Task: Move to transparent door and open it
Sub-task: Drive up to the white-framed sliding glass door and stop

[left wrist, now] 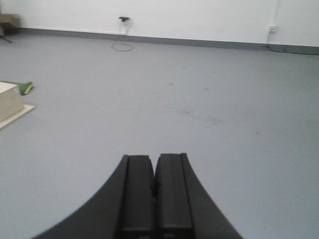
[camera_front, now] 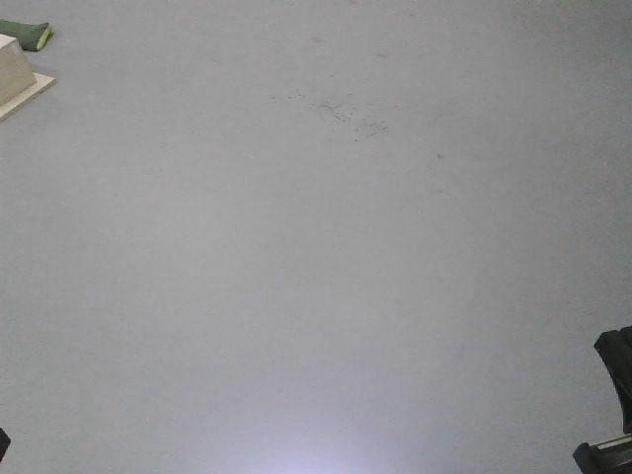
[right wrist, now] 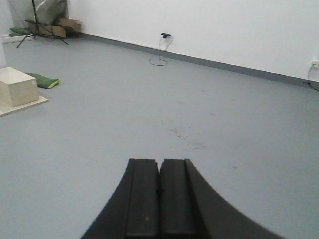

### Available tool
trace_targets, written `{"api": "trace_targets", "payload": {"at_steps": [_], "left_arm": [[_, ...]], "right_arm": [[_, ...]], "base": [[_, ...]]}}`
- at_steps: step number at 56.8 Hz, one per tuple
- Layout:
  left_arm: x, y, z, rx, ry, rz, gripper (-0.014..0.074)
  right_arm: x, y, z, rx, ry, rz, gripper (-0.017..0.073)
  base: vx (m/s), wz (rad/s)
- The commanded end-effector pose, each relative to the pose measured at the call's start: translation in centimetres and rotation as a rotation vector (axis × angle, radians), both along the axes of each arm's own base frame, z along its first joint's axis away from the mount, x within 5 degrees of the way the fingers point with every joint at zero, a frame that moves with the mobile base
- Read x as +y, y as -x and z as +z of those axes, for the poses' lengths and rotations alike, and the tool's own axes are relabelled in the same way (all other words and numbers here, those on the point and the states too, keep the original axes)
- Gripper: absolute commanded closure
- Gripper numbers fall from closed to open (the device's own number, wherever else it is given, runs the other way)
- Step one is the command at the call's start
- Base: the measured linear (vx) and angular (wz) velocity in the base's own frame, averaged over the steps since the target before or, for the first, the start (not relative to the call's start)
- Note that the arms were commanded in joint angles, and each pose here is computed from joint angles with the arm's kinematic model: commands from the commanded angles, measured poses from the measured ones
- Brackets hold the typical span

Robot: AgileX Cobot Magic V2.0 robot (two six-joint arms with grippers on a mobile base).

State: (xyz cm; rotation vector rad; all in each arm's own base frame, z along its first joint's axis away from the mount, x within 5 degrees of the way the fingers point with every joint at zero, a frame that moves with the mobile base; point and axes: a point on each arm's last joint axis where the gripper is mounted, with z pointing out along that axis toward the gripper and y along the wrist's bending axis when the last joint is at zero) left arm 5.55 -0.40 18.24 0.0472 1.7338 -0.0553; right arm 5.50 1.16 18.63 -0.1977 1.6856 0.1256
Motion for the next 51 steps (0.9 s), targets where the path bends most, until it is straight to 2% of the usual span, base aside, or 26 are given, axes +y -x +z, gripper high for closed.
{"api": "trace_targets", "payload": {"at_steps": [1,51], "left_arm": [[0.0,-0.02,0.52,-0.084,0.025,0.0,0.06],[0.0,-0.02,0.51,-0.083,0.025,0.0,0.06]], "right_arm": [[-0.07,0.02,0.71,-0.095,-0.014,-0.008,0.0561],[-0.07,0.02,0.72,-0.096,-0.014,-0.008,0.0561]], "base": [[0.42,0.42],[0.47,0.4]]}}
